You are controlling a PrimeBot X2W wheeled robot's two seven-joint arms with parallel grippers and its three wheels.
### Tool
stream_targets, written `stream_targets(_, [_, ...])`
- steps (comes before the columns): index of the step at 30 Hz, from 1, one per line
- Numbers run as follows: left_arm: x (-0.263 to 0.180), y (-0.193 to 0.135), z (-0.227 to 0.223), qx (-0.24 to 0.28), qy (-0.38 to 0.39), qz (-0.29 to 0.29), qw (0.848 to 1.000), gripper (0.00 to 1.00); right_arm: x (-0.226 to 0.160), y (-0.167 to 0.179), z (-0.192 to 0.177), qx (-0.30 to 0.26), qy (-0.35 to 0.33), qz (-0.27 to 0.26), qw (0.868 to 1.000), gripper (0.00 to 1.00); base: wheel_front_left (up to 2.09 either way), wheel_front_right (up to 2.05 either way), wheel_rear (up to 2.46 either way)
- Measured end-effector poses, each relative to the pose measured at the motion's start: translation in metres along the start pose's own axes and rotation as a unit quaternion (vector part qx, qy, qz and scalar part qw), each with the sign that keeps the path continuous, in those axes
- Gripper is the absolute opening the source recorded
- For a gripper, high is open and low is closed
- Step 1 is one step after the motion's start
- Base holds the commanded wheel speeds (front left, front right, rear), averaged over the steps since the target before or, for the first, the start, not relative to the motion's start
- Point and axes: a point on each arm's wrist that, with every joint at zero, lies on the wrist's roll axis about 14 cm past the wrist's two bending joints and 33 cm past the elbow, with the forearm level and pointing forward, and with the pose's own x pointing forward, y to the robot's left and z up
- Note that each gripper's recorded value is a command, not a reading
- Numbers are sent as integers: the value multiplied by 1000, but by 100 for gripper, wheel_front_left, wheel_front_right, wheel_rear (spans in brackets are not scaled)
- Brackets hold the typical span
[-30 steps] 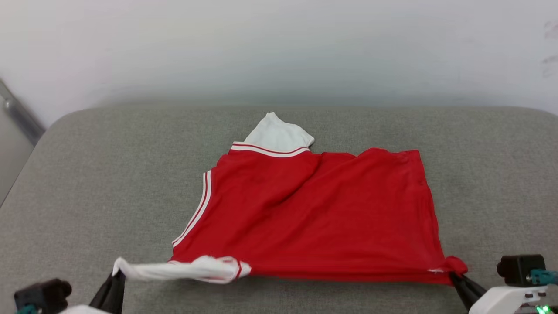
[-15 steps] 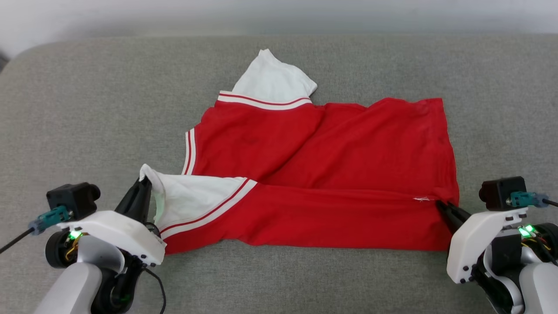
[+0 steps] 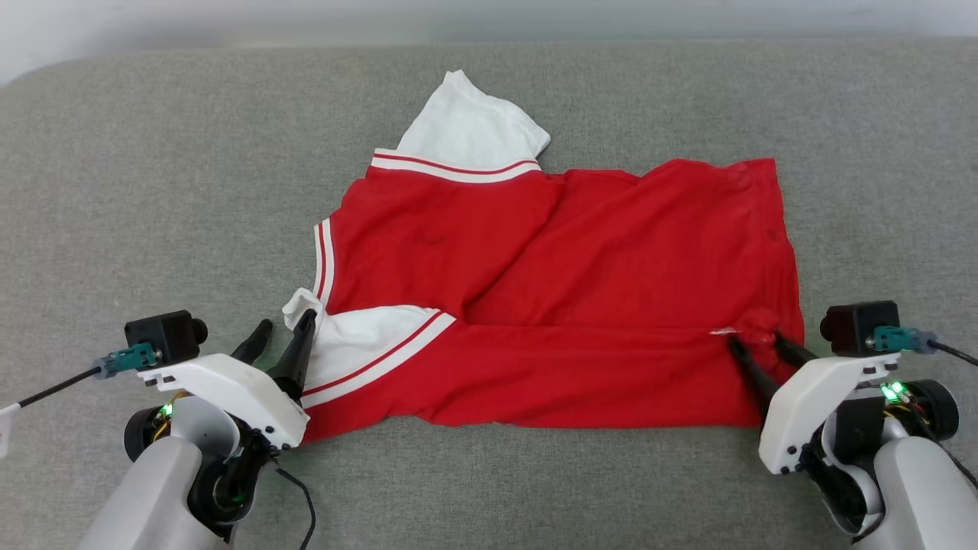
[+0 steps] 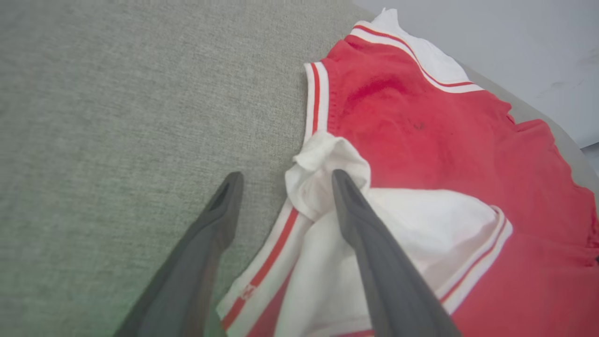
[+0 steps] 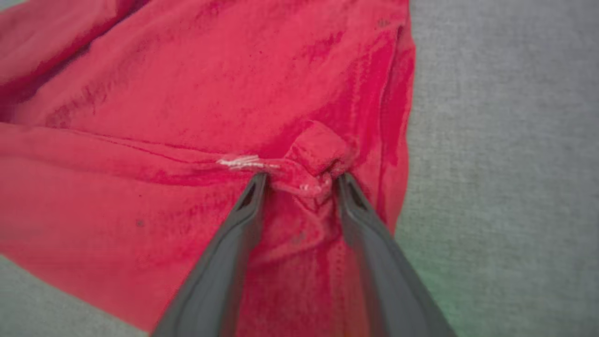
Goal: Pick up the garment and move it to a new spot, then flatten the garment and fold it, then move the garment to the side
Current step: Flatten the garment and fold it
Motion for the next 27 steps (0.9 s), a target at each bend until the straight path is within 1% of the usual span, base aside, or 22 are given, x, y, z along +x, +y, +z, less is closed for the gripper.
stream_targets(2, [-1, 1, 2, 1, -3, 2, 1000, 100, -3, 4, 10, 2, -31, 4, 1000, 100, 0, 0, 0])
stream_targets(4, [-4, 2, 6, 4, -8, 2, 1000, 100, -9, 4, 30, 4, -83, 4, 997, 100, 0, 0, 0])
stream_targets(5, [-8, 2, 13, 9, -16, 2, 1000, 100, -18, 6, 49, 4, -133, 4, 991, 100, 0, 0, 0])
stream_targets(6, [-10, 3, 17, 16, -19, 4, 1000, 100, -23, 8, 58, 3, -157, 6, 988, 100, 0, 0, 0])
stream_targets(11, [-24, 8, 38, 55, -27, 12, 998, 100, -53, 18, 81, -7, -234, 10, 972, 100, 0, 0, 0])
stream_targets(14, [-34, 11, 46, 88, -15, 16, 996, 100, -70, 22, 86, -11, -258, 12, 966, 100, 0, 0, 0])
stream_targets(16, [-40, 6, 50, 104, 1, 9, 995, 100, -82, 21, 86, -14, -270, 7, 963, 100, 0, 0, 0])
stream_targets(19, [-47, -3, 42, 119, 42, -6, 992, 100, -96, 18, 86, -16, -283, -2, 959, 100, 0, 0, 0])
stream_targets(23, [-57, -5, 22, 125, 119, -12, 985, 100, -108, 18, 84, -10, -292, -8, 956, 100, 0, 0, 0])
stream_targets(27, [-61, -4, -4, 107, 189, -10, 976, 100, -108, 16, 82, -3, -291, -13, 957, 100, 0, 0, 0])
